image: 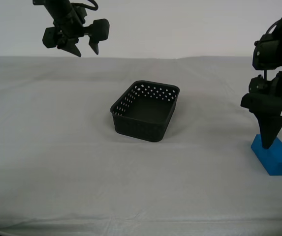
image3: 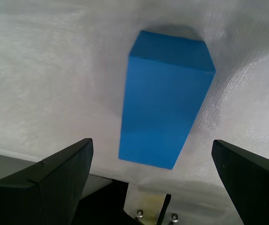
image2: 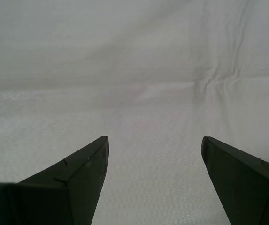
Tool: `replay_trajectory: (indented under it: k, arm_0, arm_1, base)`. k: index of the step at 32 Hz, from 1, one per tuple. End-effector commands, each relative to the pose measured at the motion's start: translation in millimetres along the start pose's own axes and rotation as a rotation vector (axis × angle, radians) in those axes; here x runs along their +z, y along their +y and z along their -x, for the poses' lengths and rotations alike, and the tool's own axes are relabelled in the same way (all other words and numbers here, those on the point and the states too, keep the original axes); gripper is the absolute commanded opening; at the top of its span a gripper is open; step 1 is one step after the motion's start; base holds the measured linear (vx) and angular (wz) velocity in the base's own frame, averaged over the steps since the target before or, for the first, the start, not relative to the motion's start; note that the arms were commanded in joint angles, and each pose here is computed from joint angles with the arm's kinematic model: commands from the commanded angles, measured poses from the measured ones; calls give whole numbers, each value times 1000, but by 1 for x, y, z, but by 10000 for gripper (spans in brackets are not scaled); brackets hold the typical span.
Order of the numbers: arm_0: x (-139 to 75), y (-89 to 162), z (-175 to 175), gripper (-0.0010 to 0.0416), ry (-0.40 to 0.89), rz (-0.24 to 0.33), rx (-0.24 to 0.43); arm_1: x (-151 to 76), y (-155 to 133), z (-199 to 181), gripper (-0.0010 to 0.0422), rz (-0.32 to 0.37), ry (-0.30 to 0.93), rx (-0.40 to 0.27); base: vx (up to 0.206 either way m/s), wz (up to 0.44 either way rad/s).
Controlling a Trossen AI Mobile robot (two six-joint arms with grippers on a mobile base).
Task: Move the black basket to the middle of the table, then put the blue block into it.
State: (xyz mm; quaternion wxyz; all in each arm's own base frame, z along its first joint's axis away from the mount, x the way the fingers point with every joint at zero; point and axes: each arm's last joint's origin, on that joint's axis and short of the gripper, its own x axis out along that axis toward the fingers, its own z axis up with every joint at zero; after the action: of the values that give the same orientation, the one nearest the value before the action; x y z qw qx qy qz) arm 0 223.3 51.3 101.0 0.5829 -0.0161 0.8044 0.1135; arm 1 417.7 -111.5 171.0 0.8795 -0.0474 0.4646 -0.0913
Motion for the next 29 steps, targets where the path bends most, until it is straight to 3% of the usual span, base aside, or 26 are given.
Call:
replay_trajectory:
  k: [1, 9, 13, 14, 15, 17, 18, 19, 20, 21, 29]
  arm_0:
    - [5, -1, -6, 355, -6, 6, 1]
    - [17, -6, -39, 352, 83, -16, 4]
    - [19, -7, -44, 308, 101, -49, 6]
    - [19, -7, -45, 278, 101, -51, 6]
    - [19, -6, -45, 209, 101, -72, 5]
    - [19, -6, -45, 169, 100, -77, 4]
    - [19, -6, -45, 120, 101, -79, 4]
    - [19, -6, -45, 14, 101, -82, 5]
    - [19, -6, -45, -8, 101, -82, 5]
    - [19, -6, -44, 7, 103, -82, 7]
    - [25, -1, -21, -1, 45, -69, 18]
  arm_1:
    - [0, 0, 0, 270, -2, 0, -2]
    - [0, 1, 0, 270, -8, -1, -1]
    - [0, 1, 0, 270, -14, 0, -1]
    - [0, 1, 0, 270, -14, 0, -1]
    - [0, 1, 0, 270, -14, 0, -1]
    - [1, 1, 0, 270, -14, -1, -1]
    - [1, 1, 0, 270, -14, -2, -1]
    - [1, 1, 0, 270, -14, -1, -1]
    - [1, 1, 0, 270, -14, -1, -1]
    - [1, 1, 0, 270, -14, -1, -1]
    - [1, 1, 0, 270, -15, -1, -1]
  base:
    - [0, 0]
    - [0, 0]
    - [0, 0]
    - [0, 0]
    - [0, 0]
    - [0, 0]
    - [0, 0]
    - [0, 0]
    - [0, 0]
    - [0, 0]
    - [0, 0]
